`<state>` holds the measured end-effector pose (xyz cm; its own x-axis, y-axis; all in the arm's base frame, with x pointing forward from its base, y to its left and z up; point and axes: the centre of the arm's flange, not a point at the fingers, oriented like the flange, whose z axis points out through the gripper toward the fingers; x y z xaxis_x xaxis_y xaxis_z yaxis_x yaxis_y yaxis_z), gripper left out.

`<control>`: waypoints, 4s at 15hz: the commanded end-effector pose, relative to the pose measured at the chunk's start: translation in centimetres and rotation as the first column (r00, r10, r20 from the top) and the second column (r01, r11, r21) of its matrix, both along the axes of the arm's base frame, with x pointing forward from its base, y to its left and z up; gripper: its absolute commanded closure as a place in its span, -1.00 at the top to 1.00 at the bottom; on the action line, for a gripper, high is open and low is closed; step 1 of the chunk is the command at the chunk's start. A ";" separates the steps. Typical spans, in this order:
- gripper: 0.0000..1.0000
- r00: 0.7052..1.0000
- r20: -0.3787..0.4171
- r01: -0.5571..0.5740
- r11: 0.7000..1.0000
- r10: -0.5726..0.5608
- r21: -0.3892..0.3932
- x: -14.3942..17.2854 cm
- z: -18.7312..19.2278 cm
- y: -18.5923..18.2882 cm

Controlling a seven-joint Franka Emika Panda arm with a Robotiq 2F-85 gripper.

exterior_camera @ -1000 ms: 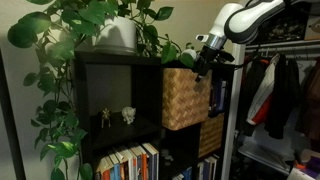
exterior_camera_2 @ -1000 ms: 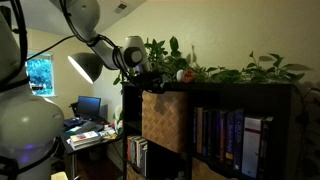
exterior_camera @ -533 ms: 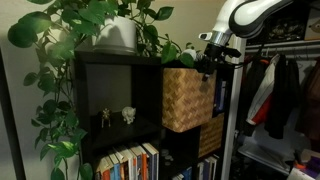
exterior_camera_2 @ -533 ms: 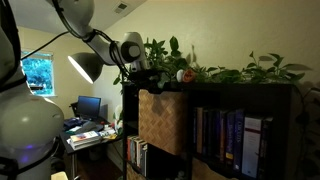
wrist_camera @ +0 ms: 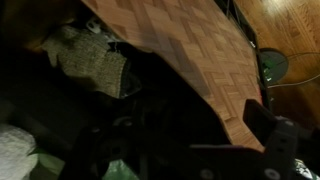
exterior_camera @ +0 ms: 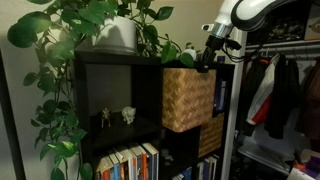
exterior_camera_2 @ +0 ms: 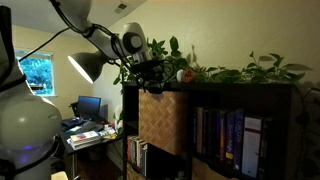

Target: Slightly pull out the reed basket, put the two plushies on top of the bookshelf into it, then push it back

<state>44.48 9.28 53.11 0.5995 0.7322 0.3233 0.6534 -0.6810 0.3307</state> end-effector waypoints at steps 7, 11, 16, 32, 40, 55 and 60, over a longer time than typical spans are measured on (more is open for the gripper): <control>1.00 0.944 0.173 0.292 0.956 -0.282 -0.032 3.1 6.7 -6.0; 1.00 0.902 0.277 0.352 0.936 -0.332 -0.024 4.8 8.2 -8.1; 1.00 0.866 0.360 0.385 0.922 -0.348 -0.034 8.0 7.3 -9.9; -0.68 0.859 0.284 0.459 0.887 -0.427 -0.057 7.6 6.5 -10.5; -0.77 0.933 0.110 0.353 0.931 -0.343 -0.096 3.2 6.9 -6.9; -0.16 0.996 0.077 -0.029 0.998 0.033 -0.062 3.2 -0.6 -2.4; 0.56 0.994 0.076 -0.075 0.993 0.082 -0.095 2.9 -0.3 -2.3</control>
